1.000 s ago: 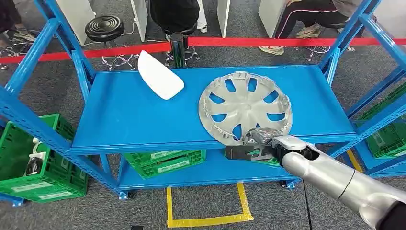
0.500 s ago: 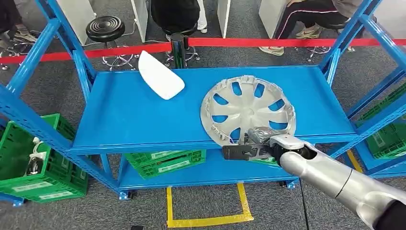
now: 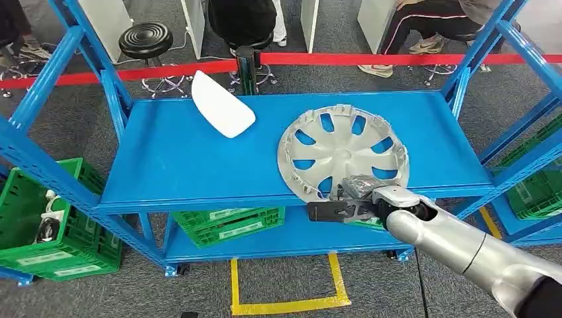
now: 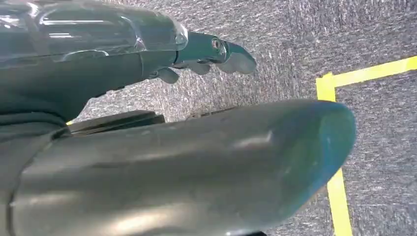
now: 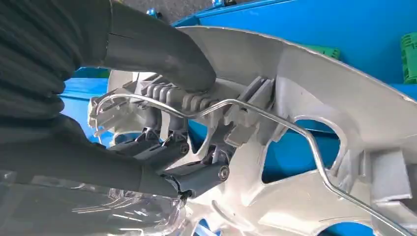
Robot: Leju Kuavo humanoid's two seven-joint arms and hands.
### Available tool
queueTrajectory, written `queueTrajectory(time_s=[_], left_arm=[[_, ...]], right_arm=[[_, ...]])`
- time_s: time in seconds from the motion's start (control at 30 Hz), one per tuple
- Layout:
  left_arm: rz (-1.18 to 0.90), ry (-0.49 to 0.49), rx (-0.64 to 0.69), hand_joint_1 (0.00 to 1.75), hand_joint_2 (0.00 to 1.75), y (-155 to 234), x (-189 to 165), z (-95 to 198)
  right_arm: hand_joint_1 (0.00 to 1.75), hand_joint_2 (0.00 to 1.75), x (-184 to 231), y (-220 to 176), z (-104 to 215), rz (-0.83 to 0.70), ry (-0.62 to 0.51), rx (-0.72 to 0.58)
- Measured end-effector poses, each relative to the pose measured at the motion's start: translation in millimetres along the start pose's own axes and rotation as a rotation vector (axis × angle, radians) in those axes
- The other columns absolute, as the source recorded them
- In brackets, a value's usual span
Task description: Take the parts from the cabinet and place them on the table.
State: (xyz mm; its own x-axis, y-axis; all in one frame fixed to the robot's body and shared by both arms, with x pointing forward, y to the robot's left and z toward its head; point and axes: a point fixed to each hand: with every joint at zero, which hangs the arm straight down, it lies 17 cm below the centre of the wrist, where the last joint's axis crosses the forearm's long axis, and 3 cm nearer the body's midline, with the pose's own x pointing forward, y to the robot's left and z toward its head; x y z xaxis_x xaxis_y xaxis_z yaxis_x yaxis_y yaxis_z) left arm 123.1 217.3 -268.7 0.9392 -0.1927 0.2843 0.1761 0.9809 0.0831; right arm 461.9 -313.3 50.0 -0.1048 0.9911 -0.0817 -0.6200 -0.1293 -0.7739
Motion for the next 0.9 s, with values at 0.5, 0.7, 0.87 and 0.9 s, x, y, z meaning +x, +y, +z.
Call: queueTrajectory(time_s=[0.5, 0.7, 0.87, 0.9], left_arm=[[-0.01, -0.109, 0.011, 0.0, 1.75, 1.4, 13.8, 1.2], [-0.013, -0.125, 0.02, 0.0, 1.75, 3.1, 16.3, 1.3], [-0.026, -0.127, 0.05, 0.0, 1.75, 8.7, 16.2, 0.6], [-0.023, -0.13, 0.052, 0.0, 1.75, 9.0, 16.5, 0.7]], right_arm=[[1.75, 1.75, 49.9, -115.2, 57.5, -0.716, -0.441, -0.633], [1.75, 1.75, 41.1, -141.8, 104.3, -0.912, -0.54, -0.8], [1.75, 1.75, 32.0, -150.5, 133.0, -0.98, -0.571, -0.885], [1.75, 1.75, 30.6, -152.7, 139.0, -0.989, -0.577, -0.903]])
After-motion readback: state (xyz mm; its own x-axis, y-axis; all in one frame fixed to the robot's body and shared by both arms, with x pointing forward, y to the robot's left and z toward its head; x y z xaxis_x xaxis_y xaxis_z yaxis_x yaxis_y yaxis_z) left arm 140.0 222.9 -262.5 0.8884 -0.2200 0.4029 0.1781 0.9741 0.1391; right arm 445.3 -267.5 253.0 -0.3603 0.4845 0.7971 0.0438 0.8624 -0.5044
